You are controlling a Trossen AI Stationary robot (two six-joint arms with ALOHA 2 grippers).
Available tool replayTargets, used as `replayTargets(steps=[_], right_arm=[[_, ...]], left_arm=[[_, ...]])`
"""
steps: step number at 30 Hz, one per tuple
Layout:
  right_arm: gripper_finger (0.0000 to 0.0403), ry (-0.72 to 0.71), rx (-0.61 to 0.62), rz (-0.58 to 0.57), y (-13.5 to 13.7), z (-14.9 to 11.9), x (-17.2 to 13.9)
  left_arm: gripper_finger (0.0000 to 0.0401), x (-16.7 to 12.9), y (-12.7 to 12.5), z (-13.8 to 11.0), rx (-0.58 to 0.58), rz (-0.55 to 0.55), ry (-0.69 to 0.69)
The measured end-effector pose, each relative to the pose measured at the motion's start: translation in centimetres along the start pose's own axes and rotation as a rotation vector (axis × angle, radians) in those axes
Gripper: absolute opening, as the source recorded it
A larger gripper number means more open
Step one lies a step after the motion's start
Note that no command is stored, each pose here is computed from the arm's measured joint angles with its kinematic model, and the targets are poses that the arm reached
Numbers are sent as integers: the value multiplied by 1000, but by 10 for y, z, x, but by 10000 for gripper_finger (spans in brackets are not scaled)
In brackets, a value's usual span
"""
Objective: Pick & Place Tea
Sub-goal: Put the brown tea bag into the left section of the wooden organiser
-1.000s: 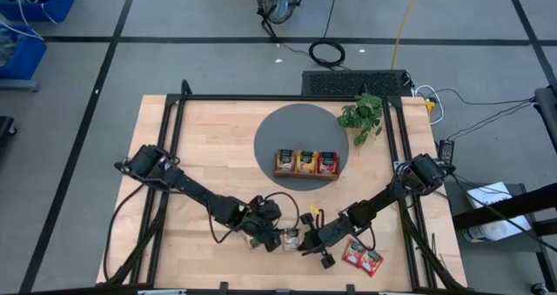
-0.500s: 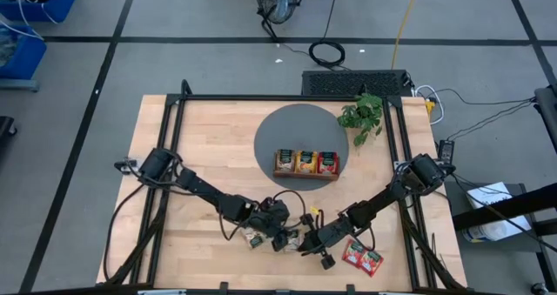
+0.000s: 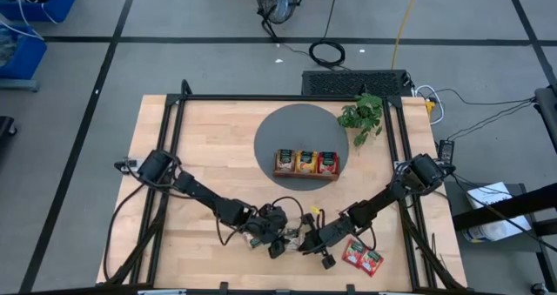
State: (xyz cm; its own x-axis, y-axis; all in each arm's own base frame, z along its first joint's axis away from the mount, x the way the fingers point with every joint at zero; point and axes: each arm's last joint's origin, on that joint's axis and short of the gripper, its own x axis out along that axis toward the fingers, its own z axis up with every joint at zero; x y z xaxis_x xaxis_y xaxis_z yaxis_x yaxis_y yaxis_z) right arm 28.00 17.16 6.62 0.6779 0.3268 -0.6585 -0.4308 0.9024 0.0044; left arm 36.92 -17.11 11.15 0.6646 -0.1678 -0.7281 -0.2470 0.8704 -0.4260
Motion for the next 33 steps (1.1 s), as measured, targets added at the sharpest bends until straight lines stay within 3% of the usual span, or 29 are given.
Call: replayTargets(steps=[9, 18, 26, 33], right_arm=[[0, -3, 14, -2, -2, 0, 0], [0, -9, 15, -4, -2, 1, 0], [0, -34, 17, -43, -3, 3, 0], [0, -102, 7, -44, -2, 10, -1]], left_arm=[[259, 0, -3, 1, 56, -8, -51], [162, 3, -4, 2, 88, -23, -78], [13, 3, -5, 3, 166, -40, -90], [12, 2, -7, 6, 205, -44, -124]])
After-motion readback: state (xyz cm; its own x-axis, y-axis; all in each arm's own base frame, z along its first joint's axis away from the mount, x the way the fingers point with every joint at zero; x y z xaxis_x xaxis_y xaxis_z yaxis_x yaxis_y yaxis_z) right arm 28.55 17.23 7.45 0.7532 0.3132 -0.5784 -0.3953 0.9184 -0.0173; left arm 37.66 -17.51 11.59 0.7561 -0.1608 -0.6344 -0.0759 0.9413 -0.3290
